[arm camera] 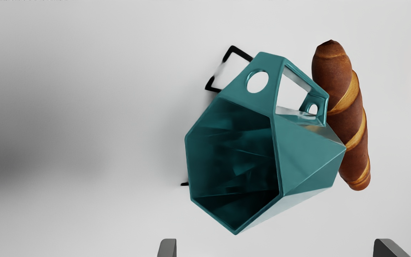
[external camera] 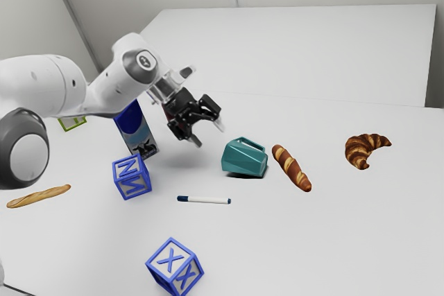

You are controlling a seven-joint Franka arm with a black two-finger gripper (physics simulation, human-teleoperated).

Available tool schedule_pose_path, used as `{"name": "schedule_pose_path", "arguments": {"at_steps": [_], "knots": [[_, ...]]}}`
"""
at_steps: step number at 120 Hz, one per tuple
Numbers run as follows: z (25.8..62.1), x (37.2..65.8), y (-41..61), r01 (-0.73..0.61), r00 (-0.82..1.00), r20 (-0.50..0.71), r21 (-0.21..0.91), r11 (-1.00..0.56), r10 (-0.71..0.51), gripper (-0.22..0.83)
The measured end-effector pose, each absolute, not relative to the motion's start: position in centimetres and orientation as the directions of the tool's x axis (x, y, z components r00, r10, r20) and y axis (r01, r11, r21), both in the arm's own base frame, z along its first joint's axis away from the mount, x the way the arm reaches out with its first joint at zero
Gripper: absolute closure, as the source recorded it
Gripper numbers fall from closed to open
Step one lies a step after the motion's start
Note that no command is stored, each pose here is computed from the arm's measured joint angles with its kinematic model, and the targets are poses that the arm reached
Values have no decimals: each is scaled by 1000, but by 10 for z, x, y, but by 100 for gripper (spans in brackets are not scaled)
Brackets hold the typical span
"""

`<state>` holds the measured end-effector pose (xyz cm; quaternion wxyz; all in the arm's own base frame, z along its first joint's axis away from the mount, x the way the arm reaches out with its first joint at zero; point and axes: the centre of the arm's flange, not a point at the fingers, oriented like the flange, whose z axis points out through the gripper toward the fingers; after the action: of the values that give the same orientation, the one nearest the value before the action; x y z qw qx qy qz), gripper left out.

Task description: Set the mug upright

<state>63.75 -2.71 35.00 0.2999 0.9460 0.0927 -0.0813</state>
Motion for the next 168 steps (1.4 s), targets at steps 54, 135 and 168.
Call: {"name": "schedule_pose_path", "arguments": {"at_steps": [54,135,168], "knots": [[308,643,-56,338,938,-289,654,-676,189,0],[318,659,-101,291,956,-223,643,-708,190,72],[346,657,-116,225,974,-163,583,-780,158,77]]}}
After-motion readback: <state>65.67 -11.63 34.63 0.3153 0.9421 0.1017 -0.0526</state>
